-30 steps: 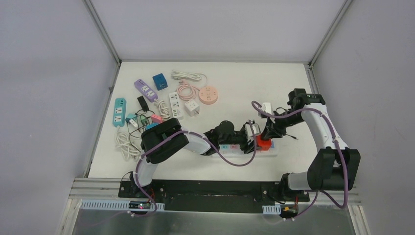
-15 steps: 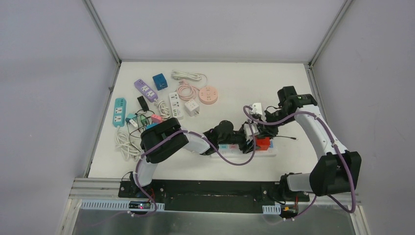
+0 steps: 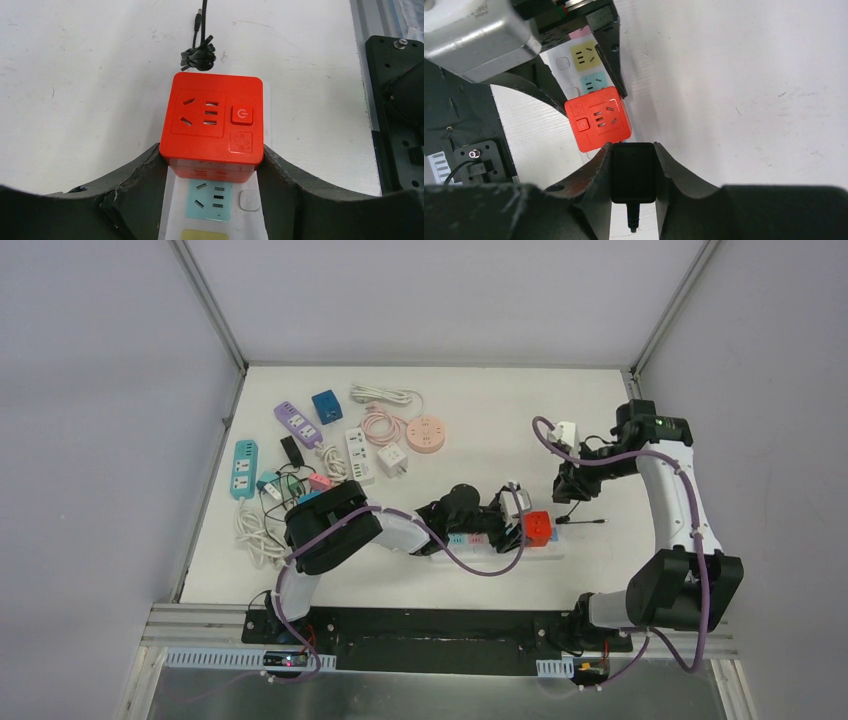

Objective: Pull the plug off the socket
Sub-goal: Remove the plug from the socket, then place the plug at the center of the board.

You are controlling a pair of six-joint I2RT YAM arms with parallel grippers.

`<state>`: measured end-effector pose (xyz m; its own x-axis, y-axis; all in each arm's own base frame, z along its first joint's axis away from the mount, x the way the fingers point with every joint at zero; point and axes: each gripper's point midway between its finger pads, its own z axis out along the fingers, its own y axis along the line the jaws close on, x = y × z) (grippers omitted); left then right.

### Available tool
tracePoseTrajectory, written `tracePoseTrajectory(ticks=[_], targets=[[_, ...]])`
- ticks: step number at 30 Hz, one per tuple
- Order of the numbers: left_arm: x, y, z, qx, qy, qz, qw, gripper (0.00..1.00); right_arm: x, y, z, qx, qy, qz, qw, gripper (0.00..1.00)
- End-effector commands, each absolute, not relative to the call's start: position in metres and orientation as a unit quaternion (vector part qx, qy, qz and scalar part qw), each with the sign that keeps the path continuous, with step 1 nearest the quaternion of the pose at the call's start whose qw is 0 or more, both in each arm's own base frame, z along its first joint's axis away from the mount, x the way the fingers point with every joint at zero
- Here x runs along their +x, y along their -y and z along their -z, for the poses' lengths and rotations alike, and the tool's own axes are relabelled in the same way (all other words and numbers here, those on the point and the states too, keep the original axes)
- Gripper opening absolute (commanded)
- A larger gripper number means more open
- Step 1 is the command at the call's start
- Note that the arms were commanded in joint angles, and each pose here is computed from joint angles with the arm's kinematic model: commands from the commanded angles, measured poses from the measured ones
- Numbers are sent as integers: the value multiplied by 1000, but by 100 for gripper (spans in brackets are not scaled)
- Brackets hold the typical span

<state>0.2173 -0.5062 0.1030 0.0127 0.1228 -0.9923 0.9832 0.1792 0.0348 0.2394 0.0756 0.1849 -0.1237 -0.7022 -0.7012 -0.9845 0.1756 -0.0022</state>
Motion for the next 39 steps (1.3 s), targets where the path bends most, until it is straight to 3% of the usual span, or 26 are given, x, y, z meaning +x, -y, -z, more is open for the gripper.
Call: tracePoseTrajectory(ticks=[1, 10, 13, 18, 23, 30, 39], targets=[[226, 498, -100, 478, -608, 386, 502, 41, 263, -75, -206, -557, -724, -236, 332, 0], [236, 498, -139, 445, -615, 389, 522, 91, 310, -80, -240, -428, -779, -247, 387, 0], [235, 499, -150, 442, -609, 397, 526, 97, 314, -84, -247, -394, -790, -269, 386, 0], [241, 490, -177, 416, -611, 402, 541, 99, 325, -86, -262, -305, -817, -292, 392, 0], [255, 463, -215, 358, -638, 410, 545, 99, 340, -78, -274, -120, -858, -335, 370, 0], [296, 418, -257, 195, -704, 513, 451, 99, 337, -79, -271, -3, -849, -424, 314, 0], [304, 433, -294, 244, -682, 501, 473, 99, 338, -94, -260, 65, -821, -504, 260, 0]])
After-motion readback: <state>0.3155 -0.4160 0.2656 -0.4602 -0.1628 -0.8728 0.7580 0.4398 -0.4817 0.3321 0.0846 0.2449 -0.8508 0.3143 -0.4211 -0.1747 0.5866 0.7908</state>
